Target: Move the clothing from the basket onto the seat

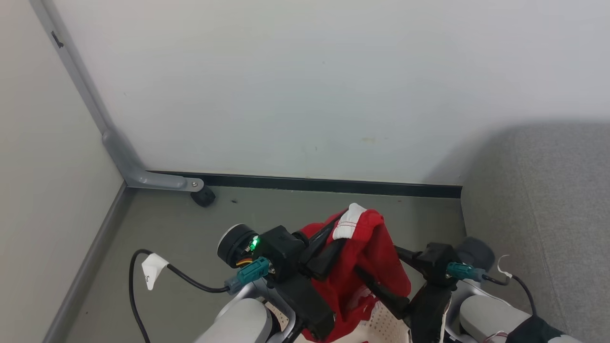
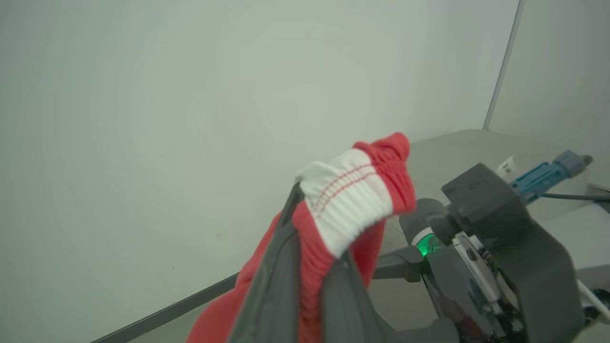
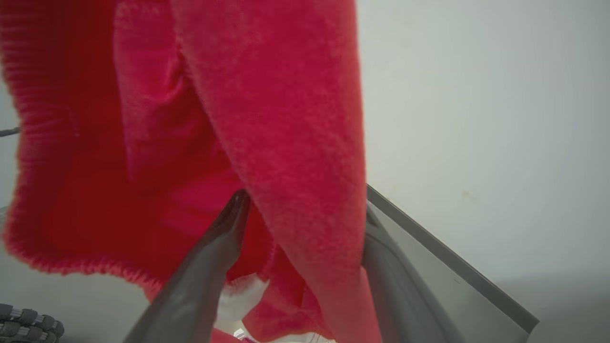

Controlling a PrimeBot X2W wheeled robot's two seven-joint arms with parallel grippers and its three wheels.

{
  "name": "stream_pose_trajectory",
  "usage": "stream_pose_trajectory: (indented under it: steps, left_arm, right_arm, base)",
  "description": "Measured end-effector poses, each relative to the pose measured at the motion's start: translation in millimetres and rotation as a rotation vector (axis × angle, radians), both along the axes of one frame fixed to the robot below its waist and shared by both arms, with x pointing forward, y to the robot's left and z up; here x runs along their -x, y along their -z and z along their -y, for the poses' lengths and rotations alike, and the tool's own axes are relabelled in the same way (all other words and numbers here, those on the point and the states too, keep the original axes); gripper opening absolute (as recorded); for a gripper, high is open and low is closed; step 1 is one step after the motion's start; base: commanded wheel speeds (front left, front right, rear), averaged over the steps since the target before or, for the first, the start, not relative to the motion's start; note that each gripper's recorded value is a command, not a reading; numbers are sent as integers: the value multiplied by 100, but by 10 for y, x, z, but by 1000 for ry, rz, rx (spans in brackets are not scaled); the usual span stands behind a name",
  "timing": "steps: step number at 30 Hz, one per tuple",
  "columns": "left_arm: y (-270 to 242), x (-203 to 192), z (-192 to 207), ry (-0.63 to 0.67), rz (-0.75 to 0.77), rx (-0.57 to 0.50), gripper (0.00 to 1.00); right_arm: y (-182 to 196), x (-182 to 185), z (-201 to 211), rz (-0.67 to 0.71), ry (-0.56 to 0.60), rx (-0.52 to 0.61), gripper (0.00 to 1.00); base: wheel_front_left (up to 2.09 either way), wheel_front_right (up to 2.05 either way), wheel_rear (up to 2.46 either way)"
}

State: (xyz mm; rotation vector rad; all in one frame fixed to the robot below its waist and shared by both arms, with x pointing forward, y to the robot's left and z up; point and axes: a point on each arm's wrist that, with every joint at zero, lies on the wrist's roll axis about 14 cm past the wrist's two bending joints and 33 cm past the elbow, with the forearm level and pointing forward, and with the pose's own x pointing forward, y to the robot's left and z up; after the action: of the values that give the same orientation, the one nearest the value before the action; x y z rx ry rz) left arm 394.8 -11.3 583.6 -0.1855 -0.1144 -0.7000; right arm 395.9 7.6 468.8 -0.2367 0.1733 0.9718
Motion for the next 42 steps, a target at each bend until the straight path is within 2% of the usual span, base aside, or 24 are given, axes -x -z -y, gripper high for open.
stream_pose_trajectory:
  steps: [4,10,12,24,35,36,38,39,42]
  left_arm:
    - [-14,0,-19,-5,4,3,0]
    - [-14,27,2,5,3,-2,0]
    - [-16,29,-1,4,3,-3,0]
    - [-16,-4,-76,-15,-4,4,0]
    - [364,-22,-289,-73,-114,-17,0]
    - [380,-12,-283,-71,-123,-11,9]
    - [389,-2,-270,-67,-127,-7,84]
    - [386,1,-261,-64,-126,-5,100]
    - [393,35,-212,-54,-128,8,100]
  right_arm:
    - [-16,12,-146,-7,-28,-7,100]
    - [8,-62,-124,-29,1,-8,100]
    - [11,-68,-130,-38,8,-15,0]
    - [-16,-109,-58,-87,76,-66,0]
    - [-270,-279,171,-138,228,-255,0]
    - [-272,-284,201,-142,240,-264,0]
    - [-282,-295,260,-148,263,-283,0]
    - [-291,-300,284,-146,271,-288,0]
    - [-373,-334,359,-138,299,-322,0]
  base:
    - [0,0,0]
    - [0,0,0]
    - [0,0,0]
    - [0,0,0]
    - [0,0,0]
    - [0,0,0]
    - [0,0,0]
    - [0,0,0]
    - [0,0,0]
